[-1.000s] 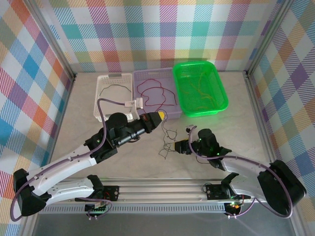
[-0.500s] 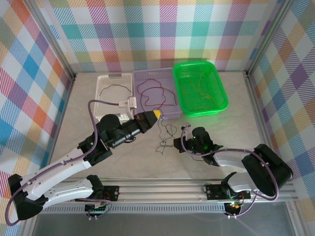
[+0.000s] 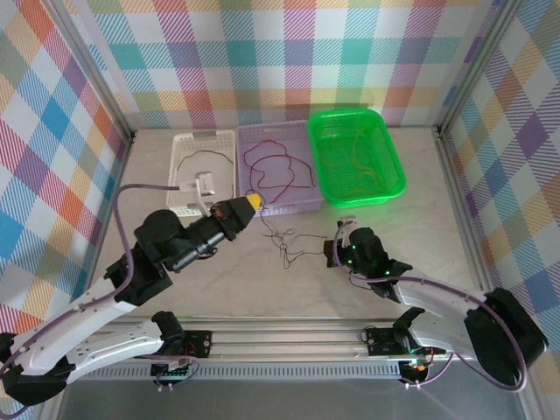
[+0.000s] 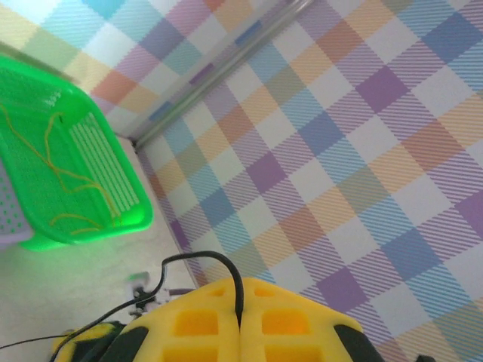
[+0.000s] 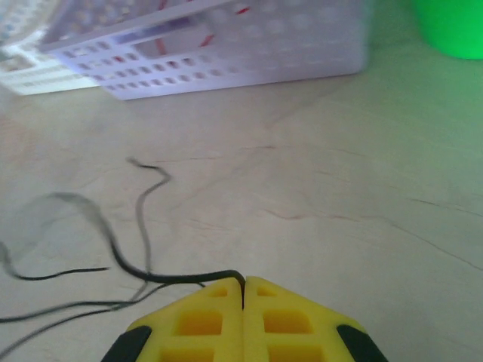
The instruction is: Untangle the cables
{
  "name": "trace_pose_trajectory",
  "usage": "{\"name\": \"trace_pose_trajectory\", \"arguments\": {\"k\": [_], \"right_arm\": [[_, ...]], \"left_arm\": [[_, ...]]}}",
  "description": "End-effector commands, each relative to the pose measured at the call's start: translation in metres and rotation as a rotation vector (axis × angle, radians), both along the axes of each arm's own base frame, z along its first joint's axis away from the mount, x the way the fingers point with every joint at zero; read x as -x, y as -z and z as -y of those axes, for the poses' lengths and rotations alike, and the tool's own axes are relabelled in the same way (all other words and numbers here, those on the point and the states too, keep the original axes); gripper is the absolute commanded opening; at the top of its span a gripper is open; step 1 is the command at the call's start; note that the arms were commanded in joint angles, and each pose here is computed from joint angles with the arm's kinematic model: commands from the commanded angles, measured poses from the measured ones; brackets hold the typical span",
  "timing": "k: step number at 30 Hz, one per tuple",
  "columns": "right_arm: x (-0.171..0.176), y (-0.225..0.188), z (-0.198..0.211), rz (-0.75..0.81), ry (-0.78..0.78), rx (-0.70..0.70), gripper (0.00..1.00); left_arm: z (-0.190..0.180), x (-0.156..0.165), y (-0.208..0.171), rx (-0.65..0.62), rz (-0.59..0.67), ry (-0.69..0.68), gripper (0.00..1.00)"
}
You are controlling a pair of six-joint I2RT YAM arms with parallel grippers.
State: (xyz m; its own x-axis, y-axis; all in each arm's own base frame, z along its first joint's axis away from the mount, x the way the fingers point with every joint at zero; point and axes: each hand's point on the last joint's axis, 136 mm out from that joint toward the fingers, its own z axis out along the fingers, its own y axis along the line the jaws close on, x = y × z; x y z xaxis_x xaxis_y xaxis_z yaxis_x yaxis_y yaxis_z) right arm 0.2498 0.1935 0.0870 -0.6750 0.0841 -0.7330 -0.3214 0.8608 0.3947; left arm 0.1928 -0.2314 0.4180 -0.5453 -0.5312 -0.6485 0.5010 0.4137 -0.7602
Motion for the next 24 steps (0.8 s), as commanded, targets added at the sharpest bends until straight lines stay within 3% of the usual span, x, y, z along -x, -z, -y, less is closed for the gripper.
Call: {"name": "trace_pose_trajectory", "arguments": {"k": [1, 5, 10, 17, 24], "right_arm": [[0.013, 0.026, 0.049, -0.130, 0.194, 0.143, 0.00], [0.024, 0.022, 0.071, -0.185, 0.290, 0.111, 0.00], [0.030, -0.010, 0.099, -0.126, 0.385, 0.120, 0.00], [0.041, -0.086, 0.158, -0.011, 0.525, 0.188, 0.00], [0.051, -0.167, 0.188, 0.113, 0.622, 0.179, 0.00]], "left_arm": [[-0.035, 0.002, -0.023, -0.081, 0.090, -0.113, 0.00], [-0.064, 0.006, -0.039, -0.165, 0.149, -0.197, 0.00], [-0.088, 0.011, -0.058, -0.232, 0.210, -0.269, 0.00], [-0.129, 0.015, -0.074, -0.344, 0.270, -0.406, 0.00], [-0.156, 0.010, -0.070, -0.472, 0.271, -0.531, 0.00]]}}
